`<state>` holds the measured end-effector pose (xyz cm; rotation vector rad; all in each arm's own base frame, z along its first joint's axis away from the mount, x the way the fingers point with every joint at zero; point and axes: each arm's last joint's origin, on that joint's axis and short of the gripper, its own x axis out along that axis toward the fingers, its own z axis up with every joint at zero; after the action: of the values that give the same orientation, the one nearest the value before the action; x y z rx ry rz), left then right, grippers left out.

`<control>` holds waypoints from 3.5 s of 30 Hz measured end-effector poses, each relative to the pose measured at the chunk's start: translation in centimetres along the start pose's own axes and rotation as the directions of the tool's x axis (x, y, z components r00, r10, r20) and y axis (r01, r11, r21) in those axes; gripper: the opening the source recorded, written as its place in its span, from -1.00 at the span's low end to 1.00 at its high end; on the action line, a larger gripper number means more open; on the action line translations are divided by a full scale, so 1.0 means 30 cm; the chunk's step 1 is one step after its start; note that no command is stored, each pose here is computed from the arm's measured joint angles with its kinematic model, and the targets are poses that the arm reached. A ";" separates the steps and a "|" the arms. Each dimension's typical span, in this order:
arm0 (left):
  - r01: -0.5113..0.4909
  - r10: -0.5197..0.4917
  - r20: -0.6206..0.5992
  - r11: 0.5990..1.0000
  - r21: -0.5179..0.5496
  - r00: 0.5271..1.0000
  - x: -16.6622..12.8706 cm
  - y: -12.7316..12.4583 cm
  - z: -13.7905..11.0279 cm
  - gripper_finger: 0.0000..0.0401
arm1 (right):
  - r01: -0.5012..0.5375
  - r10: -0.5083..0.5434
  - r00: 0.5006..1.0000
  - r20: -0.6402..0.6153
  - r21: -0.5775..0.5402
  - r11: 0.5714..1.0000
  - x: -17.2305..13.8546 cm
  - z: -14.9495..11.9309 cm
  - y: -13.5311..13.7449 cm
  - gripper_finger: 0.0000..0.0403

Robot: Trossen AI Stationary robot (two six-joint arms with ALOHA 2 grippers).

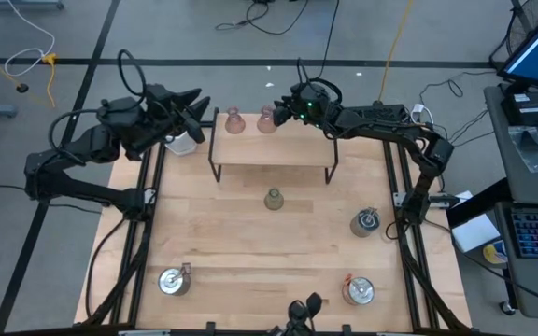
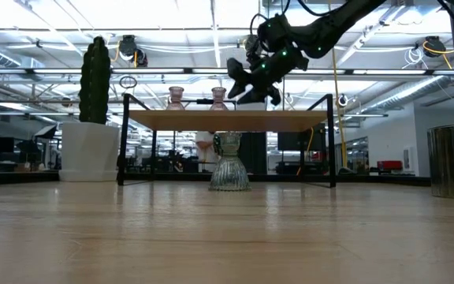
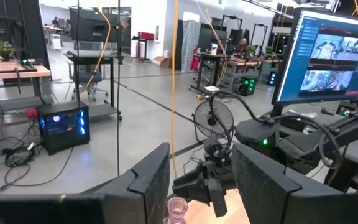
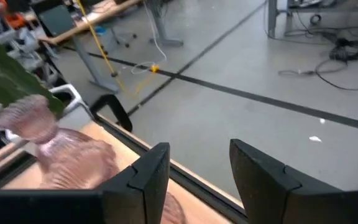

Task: Pick & Place candle stick holders
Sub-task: Put the pink candle holder on the shelf

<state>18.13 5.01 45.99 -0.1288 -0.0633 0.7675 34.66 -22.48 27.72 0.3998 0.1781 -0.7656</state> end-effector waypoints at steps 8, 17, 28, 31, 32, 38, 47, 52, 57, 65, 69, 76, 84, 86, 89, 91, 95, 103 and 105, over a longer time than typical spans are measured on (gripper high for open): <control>-0.009 0.009 0.001 1.000 0.012 1.000 0.002 0.004 0.000 -0.15 | -0.004 0.005 1.000 -0.012 0.023 1.000 0.015 -0.019 0.002 -0.21; -0.008 0.008 0.003 1.000 0.025 1.000 0.002 0.003 0.001 -0.15 | -0.029 0.028 1.000 0.013 0.049 0.998 0.009 -0.014 0.027 -0.21; -0.008 0.008 0.004 1.000 0.024 1.000 0.002 0.003 0.001 -0.15 | -0.038 0.037 0.999 0.007 0.072 0.997 0.023 -0.038 0.045 -0.21; -0.008 0.008 0.004 1.000 0.024 1.000 0.002 0.003 0.001 -0.15 | -0.049 0.048 0.999 0.020 0.086 0.995 0.022 -0.034 0.049 -0.21; -0.008 0.008 0.004 1.000 0.024 1.000 0.002 0.003 0.001 -0.15 | -0.052 0.050 0.999 0.019 0.092 0.994 0.021 -0.035 0.052 -0.21; -0.008 0.008 0.004 1.000 0.024 1.000 0.002 0.003 0.001 -0.15 | -0.050 0.048 0.999 0.018 0.089 0.995 0.015 -0.047 0.080 -0.21; -0.008 0.008 0.004 1.000 0.023 1.000 0.002 0.003 0.001 -0.15 | -0.029 0.024 0.999 0.047 0.096 0.995 0.015 -0.039 0.078 -0.21; -0.007 0.007 0.003 1.000 0.024 1.000 0.002 0.003 0.001 -0.15 | -0.020 0.018 0.999 0.029 0.069 0.997 0.016 -0.045 0.075 -0.21; -0.007 0.007 0.003 1.000 0.028 1.000 -0.002 0.006 0.003 -0.15 | -0.001 0.001 1.000 -0.028 0.025 1.000 -0.010 -0.043 0.074 -0.21; -0.006 0.005 0.018 0.999 0.032 1.000 -0.019 0.016 0.014 -0.15 | -0.036 0.037 0.994 -0.105 0.012 0.999 -0.026 -0.055 0.081 -0.21; -0.006 0.005 0.019 0.999 0.034 1.000 -0.020 0.016 0.014 -0.15 | -0.044 0.044 0.985 -0.167 0.005 0.999 -0.027 -0.079 0.085 -0.21; -0.006 0.005 0.019 0.999 0.047 1.000 -0.019 0.016 0.014 -0.15 | -0.093 0.094 0.982 -0.163 0.013 0.996 -0.033 -0.081 0.112 -0.21; -0.006 0.005 0.019 0.999 0.048 1.000 -0.019 0.016 0.014 -0.15 | -0.119 0.121 0.989 -0.088 0.025 0.993 -0.030 -0.056 0.120 -0.21; -0.006 0.005 0.019 0.999 0.048 1.000 -0.019 0.016 0.014 -0.15 | -0.120 0.121 0.989 -0.086 0.023 0.993 -0.030 -0.055 0.119 -0.21; -0.006 0.005 0.019 0.999 0.048 1.000 -0.019 0.016 0.014 -0.15 | -0.122 0.124 0.989 -0.078 0.024 0.992 -0.029 -0.053 0.119 -0.21; -0.006 0.005 0.019 0.999 0.048 1.000 -0.019 0.016 0.014 -0.15 | -0.124 0.126 0.989 -0.072 0.025 0.992 -0.029 -0.051 0.120 -0.21; -0.006 0.005 0.019 0.999 0.047 1.000 -0.019 0.016 0.014 -0.15 | -0.126 0.127 0.990 -0.068 0.022 0.992 -0.029 -0.049 0.120 -0.21; -0.006 0.005 0.019 0.999 0.039 1.000 -0.019 0.016 0.014 -0.15 | -0.130 0.132 0.989 -0.071 0.023 0.991 -0.031 -0.052 0.125 -0.21; -0.006 0.005 0.019 0.999 0.038 1.000 -0.019 0.016 0.014 -0.15 | -0.135 0.136 0.988 -0.072 0.022 0.991 -0.032 -0.054 0.130 -0.21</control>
<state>17.34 4.99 46.34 -0.0856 -0.0659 0.7752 36.70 -18.66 27.66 0.4523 0.2113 -0.6194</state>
